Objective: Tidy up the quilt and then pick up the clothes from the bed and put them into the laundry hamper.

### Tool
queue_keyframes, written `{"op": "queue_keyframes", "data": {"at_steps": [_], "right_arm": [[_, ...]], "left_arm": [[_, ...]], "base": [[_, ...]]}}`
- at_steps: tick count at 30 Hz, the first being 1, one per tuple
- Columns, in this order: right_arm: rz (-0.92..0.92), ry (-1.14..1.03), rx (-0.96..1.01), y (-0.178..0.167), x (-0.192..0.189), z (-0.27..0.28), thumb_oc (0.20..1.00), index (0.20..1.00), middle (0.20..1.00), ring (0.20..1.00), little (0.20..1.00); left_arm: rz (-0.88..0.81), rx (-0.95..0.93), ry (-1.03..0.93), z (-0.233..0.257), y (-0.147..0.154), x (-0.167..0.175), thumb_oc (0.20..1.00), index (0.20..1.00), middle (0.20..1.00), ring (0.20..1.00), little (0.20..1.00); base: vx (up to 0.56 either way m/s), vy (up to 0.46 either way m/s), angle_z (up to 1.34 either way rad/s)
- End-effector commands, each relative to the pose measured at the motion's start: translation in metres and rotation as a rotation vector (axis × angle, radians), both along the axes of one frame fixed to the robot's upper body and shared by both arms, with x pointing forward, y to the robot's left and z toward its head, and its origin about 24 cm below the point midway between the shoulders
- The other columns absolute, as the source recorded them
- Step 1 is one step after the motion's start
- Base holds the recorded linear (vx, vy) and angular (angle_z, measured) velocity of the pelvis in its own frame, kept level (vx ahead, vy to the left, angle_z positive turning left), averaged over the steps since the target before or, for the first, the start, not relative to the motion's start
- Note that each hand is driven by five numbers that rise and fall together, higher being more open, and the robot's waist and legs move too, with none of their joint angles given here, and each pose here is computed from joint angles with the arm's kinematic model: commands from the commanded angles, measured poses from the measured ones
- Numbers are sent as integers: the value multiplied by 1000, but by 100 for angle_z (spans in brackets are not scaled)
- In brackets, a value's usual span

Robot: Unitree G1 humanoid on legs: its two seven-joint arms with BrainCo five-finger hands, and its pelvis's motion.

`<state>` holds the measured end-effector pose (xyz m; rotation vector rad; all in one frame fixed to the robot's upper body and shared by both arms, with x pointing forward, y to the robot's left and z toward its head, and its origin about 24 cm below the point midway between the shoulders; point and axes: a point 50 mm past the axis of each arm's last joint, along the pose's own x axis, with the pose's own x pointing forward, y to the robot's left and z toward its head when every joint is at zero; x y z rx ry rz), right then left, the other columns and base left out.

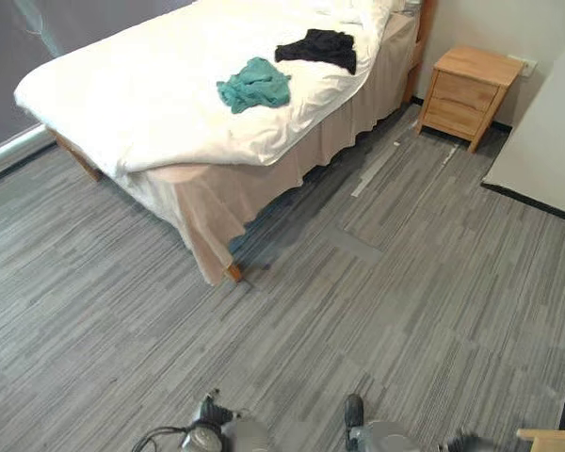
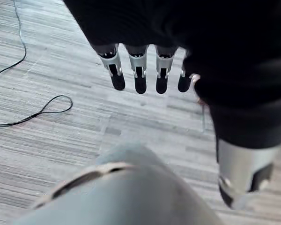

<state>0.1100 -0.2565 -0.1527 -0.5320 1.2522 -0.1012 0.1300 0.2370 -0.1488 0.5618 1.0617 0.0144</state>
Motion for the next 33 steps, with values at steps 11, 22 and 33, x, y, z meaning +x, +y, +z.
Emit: {"op": "queue_keyframes", "data": {"at_steps": [11,22,33], "right_arm": [[24,-72,43,12,8,0,1000,1000,1000,1000,1000],[89,-45,-1,10,4,0,1000,1000,1000,1000,1000],[18,-60,-5,1,-2,1,1000,1000,1000,1000,1000]], "left_arm": [[-27,18,90,-6,4,-21,1000,1000,1000,1000,1000],[-67,68,26,2,10,-1,1000,1000,1000,1000,1000],[-29,36,55,-3,9,-13,1000,1000,1000,1000,1000]], "base": [[437,80,27],[409,-337,96],[265,-44,42]]}}
